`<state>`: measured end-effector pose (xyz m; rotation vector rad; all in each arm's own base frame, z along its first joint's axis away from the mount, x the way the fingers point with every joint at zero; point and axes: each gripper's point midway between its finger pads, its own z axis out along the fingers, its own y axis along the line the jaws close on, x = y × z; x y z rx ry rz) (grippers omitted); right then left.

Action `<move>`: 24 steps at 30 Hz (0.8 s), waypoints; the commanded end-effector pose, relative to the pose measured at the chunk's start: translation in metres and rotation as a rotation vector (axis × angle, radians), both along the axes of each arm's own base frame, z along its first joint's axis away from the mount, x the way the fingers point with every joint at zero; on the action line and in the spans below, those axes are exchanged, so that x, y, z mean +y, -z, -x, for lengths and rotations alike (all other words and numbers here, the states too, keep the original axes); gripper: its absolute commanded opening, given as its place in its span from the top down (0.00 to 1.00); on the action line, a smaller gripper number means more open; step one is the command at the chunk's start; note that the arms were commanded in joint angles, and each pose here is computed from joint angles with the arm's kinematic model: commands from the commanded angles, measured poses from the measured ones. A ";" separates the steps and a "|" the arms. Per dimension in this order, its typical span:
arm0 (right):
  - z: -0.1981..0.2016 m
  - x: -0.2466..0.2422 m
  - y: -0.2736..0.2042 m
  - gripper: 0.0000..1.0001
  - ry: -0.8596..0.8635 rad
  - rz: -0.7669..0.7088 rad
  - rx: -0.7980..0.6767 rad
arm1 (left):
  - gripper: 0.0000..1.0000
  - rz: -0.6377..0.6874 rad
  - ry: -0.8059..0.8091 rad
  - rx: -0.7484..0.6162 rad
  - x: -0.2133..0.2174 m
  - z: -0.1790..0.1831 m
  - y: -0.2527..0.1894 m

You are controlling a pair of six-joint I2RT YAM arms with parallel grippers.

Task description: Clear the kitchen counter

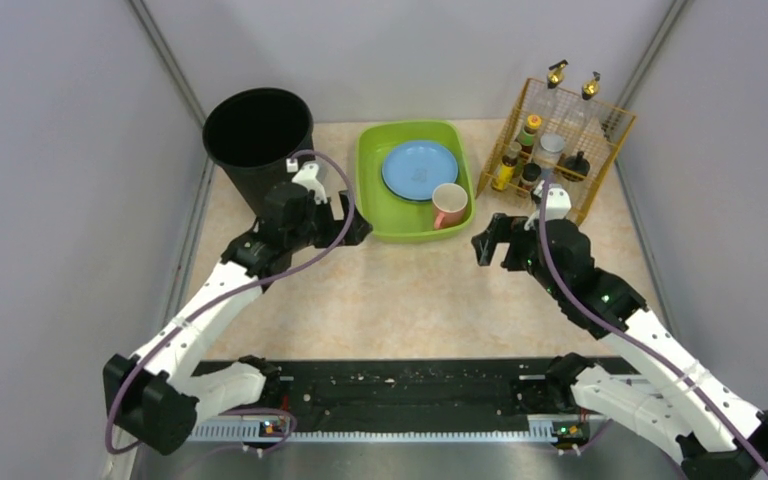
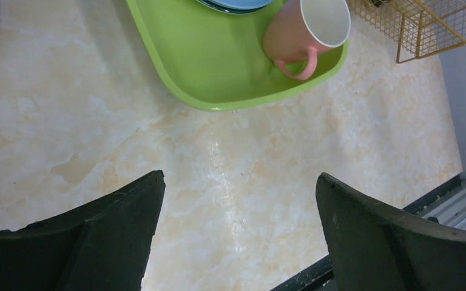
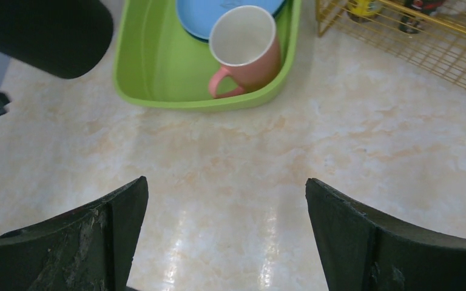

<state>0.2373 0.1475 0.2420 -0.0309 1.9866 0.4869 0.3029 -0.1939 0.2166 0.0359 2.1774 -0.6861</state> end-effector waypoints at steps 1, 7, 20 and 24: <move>-0.020 -0.029 -0.008 0.01 0.215 0.017 -0.023 | 0.01 0.037 0.027 -0.118 0.006 0.018 -0.026; -0.025 -0.044 -0.005 0.01 0.311 0.031 -0.030 | 0.01 -0.018 -0.050 -0.167 0.038 0.041 -0.034; -0.025 -0.027 0.013 0.01 0.205 0.064 -0.006 | 0.01 -0.091 -0.088 -0.298 0.077 0.079 -0.058; -0.024 -0.021 0.018 0.01 0.169 0.057 -0.016 | 0.01 -0.123 -0.093 -0.332 0.084 0.082 -0.056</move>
